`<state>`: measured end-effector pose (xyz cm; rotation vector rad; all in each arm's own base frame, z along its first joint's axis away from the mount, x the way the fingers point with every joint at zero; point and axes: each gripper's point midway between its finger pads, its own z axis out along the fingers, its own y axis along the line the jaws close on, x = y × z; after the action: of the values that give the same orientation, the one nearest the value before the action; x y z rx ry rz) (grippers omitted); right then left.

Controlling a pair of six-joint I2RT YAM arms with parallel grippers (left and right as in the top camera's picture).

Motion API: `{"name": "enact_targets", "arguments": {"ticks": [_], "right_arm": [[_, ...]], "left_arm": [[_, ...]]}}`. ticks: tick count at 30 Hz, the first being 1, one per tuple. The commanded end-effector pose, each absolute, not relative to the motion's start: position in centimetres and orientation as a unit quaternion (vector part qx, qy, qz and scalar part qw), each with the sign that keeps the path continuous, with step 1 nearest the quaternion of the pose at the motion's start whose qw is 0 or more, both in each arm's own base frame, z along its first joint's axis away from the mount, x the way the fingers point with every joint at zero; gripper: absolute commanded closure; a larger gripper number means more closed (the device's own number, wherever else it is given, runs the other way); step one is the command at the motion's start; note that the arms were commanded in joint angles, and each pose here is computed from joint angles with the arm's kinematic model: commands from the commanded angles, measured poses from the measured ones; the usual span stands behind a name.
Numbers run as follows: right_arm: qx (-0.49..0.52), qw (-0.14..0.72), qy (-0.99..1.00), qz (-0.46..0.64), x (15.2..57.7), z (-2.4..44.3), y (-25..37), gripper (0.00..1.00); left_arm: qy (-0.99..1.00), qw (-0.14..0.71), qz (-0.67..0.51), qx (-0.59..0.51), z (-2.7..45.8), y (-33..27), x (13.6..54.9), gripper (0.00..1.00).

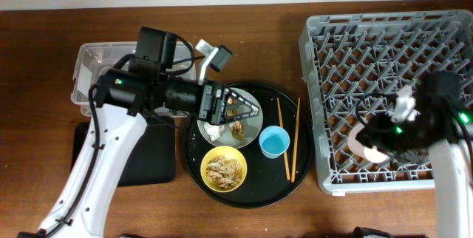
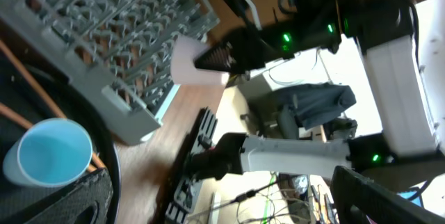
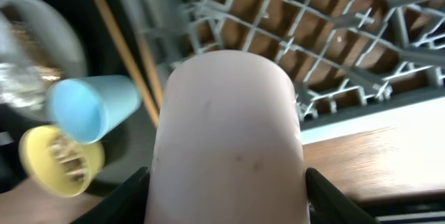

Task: Sort waste into correct bins and load items into the dishwasher rack
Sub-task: 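Hand the pink cup to the right gripper and place it in the rack, then grasp the blue cup with the left gripper, pass to right, place in rack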

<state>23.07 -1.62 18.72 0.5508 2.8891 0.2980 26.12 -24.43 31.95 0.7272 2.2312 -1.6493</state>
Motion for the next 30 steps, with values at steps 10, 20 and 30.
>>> {"name": "enact_targets", "arguments": {"ticks": [10, 20, 30], "right_arm": [[0.132, 0.06, 0.986, 0.08, 27.6, 16.1, 0.4, 0.11], [0.118, 0.225, 0.963, 0.088, 26.0, 26.6, 0.6, 0.09], [0.118, 0.22, 0.964, 0.088, 24.2, 27.0, 0.7, 0.08]], "left_arm": [[0.882, 0.143, -0.343, 0.289, 24.8, -25.4, 25.5, 0.09], [0.938, 0.135, -0.07, 0.31, 13.0, -27.3, 27.1, 0.24], [0.953, 0.083, -0.037, 0.29, 5.4, -28.6, 28.6, 0.99]]}}
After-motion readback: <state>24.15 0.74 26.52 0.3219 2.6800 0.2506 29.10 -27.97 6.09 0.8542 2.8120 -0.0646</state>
